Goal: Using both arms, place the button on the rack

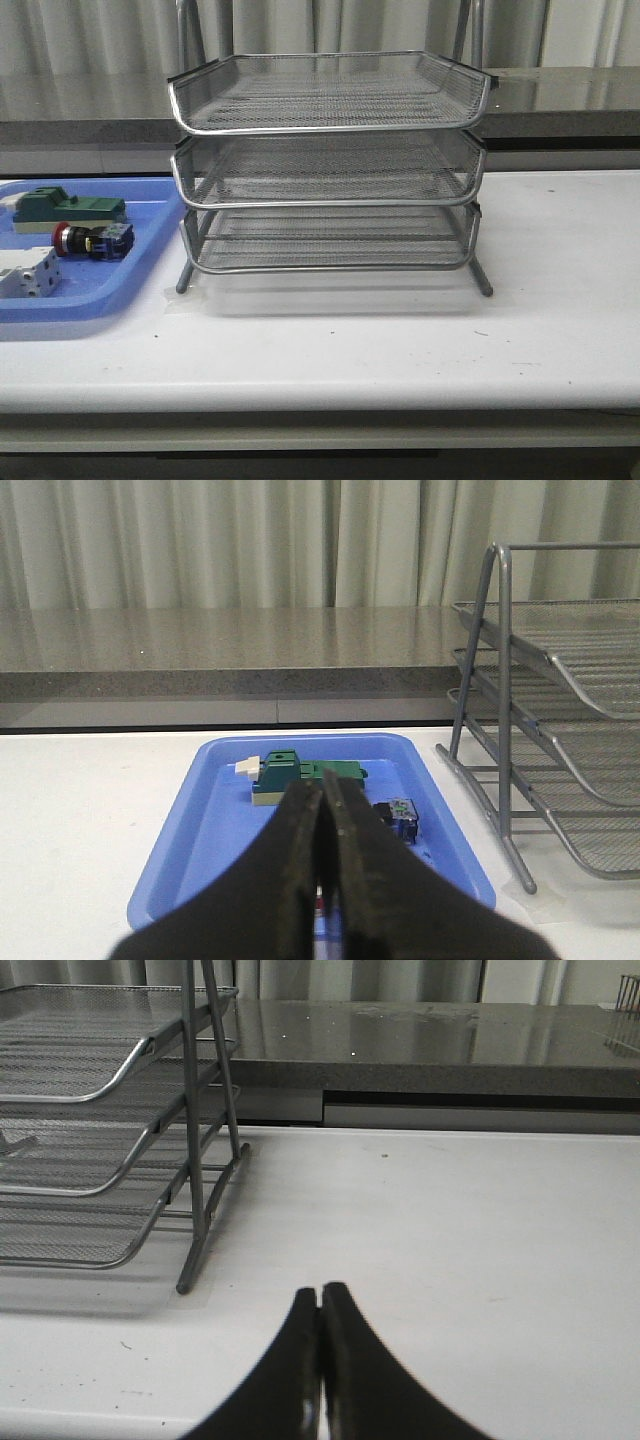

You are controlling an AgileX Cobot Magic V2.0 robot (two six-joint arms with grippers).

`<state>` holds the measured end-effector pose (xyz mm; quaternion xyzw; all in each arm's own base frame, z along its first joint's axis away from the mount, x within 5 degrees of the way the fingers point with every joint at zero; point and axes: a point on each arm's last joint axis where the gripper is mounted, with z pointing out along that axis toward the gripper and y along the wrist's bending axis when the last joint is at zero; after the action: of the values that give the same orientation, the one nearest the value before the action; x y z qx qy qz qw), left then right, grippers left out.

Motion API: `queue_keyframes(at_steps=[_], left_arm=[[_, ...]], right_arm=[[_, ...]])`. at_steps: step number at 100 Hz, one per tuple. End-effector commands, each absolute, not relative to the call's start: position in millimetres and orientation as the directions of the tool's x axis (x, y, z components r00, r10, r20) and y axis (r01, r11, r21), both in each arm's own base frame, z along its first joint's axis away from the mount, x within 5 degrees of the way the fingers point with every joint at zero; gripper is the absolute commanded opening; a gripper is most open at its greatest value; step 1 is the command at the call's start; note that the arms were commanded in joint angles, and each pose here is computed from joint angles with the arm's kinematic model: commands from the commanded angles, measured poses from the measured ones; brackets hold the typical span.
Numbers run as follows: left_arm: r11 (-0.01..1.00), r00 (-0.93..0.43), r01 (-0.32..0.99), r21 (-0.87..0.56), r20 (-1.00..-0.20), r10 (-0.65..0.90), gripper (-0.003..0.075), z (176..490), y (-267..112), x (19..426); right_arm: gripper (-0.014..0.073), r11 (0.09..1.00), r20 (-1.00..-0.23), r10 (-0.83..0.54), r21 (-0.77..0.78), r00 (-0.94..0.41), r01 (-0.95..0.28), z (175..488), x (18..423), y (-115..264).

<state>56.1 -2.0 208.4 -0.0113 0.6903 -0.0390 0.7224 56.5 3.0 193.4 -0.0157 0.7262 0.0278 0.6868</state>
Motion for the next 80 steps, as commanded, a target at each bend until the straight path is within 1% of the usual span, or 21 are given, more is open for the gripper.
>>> queue_keyframes(at_steps=[1, 63, 75, 80], left_arm=[[0.995, 0.127, 0.05, -0.087, -0.987, -0.093, -0.002, 206.6, -2.2, 54.5], [0.995, 0.127, 0.05, -0.087, -0.987, -0.093, -0.002, 206.6, -2.2, 54.5], [0.995, 0.127, 0.05, -0.087, -0.987, -0.093, -0.002, 206.6, -2.2, 54.5], [0.995, 0.127, 0.05, -0.087, -0.987, -0.093, -0.002, 206.6, -2.2, 54.5]], right_arm=[[-0.0099, 0.998, -0.999, 0.004, 0.001, 0.045, -0.062, 201.6, 55.5, 3.3], [-0.0099, 0.998, -0.999, 0.004, 0.001, 0.045, -0.062, 201.6, 55.5, 3.3], [-0.0099, 0.998, -0.997, 0.006, 0.001, 0.078, -0.066, 204.6, 55.3, 3.6], [-0.0099, 0.998, -0.994, 0.008, 0.0, 0.111, -0.07, 207.6, 55.0, 4.0]])
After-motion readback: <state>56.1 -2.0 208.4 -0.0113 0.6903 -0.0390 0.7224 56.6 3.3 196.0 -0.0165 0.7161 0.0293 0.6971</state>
